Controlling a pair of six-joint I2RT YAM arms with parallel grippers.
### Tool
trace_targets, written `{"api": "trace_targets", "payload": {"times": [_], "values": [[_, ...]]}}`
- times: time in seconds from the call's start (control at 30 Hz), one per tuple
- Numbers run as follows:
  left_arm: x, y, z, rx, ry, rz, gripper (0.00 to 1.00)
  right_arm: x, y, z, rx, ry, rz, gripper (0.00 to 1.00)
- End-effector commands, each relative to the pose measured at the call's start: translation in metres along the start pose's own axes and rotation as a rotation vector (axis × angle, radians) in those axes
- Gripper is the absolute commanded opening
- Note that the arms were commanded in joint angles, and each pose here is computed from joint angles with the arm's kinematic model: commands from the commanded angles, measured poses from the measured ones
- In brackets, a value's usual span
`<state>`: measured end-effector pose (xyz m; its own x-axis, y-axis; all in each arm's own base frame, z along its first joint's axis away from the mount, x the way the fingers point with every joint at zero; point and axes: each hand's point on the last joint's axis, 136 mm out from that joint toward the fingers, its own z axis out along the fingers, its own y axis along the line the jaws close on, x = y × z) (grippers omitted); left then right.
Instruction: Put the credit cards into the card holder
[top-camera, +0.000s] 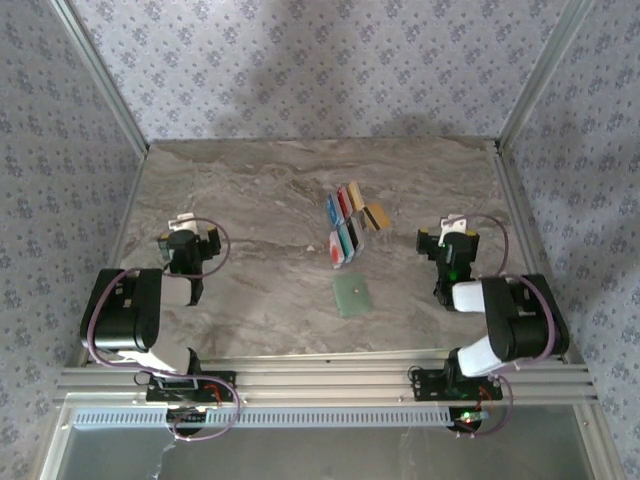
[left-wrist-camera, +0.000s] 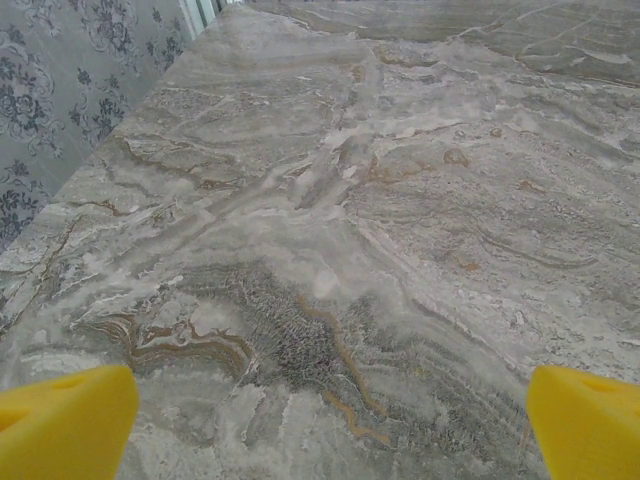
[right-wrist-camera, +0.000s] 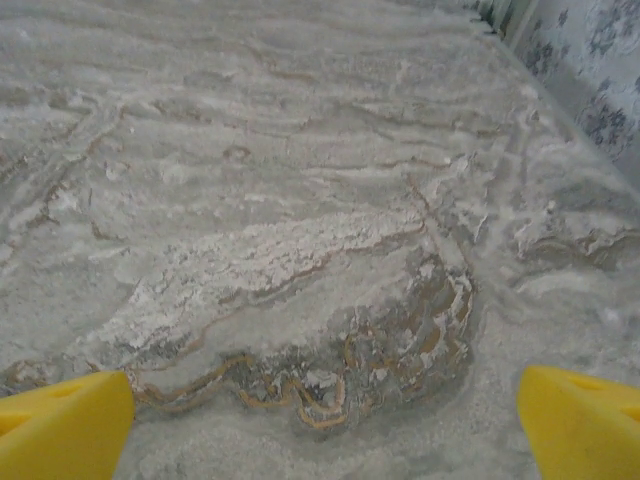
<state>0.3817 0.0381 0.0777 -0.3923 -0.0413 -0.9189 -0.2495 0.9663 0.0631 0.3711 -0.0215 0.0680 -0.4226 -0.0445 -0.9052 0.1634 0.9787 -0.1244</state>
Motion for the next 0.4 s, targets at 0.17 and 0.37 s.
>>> {"api": "trace_targets", "payload": {"times": [0.17, 0.37], "values": [[-0.018, -0.0034, 0.0019, 0.017, -0.049, -0.026, 1.0, -0.0236, -0.0109, 0.0093, -0.022, -0.045, 0.062, 1.0], [-0.0172, -0.0069, 0.0024, 0.039, -0.044, -0.016, 1.0, -0.0237, -0.0095, 0.0087, -0.018, -0.046, 0.053, 1.0]]}}
